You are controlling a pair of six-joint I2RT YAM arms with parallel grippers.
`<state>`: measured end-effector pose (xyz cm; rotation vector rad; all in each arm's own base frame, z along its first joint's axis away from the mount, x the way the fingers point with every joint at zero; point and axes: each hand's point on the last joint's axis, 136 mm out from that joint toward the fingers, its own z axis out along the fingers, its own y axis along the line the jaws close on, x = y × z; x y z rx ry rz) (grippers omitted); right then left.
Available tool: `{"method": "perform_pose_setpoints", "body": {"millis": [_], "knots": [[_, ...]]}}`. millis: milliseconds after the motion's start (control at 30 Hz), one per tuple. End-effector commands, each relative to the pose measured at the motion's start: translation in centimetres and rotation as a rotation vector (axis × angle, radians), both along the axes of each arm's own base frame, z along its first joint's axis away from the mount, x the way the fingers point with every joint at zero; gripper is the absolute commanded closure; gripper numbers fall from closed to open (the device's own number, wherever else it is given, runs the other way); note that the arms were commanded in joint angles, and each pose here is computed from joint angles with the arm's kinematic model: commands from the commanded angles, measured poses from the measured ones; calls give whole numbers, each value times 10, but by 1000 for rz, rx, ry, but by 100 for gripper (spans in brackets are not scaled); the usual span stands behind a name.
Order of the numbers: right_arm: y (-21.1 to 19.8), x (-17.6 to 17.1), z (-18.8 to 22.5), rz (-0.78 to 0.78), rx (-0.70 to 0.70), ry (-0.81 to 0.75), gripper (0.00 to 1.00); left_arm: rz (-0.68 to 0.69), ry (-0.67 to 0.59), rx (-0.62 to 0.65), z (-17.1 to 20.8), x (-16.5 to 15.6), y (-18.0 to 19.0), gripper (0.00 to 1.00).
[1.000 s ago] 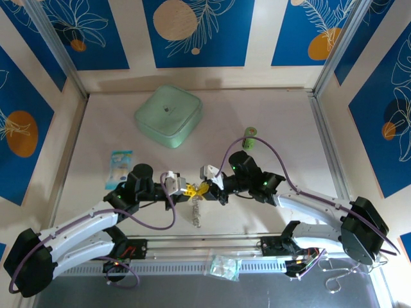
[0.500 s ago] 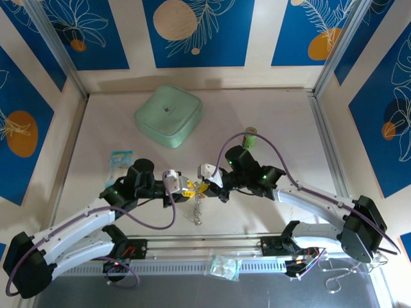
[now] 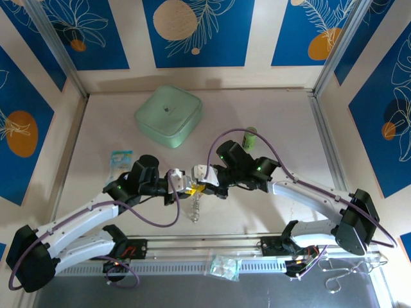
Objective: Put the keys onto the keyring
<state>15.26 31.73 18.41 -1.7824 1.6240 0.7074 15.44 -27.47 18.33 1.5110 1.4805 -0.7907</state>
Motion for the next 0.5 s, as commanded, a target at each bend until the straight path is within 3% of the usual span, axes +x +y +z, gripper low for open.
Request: {"method": "perform_pose_setpoints", "body": {"millis": [0,100,167,233,467], "knots": [[7,-1,10,25,3,-38,100,-28,-37,-14,11,-1,-4,95],[8,1,16,5,42,-39,97,-28,-39,-16,12,-2,-4,100],[6,2,24,-16,113,-15,82,-30,-40,-23,12,-4,-3,100],[2,2,32,-35,200,33,75,-26,-39,-44,13,-5,-3,100],[-4,-6,24,-60,312,151,73,-17,-43,-174,17,-10,-4,100]]}}
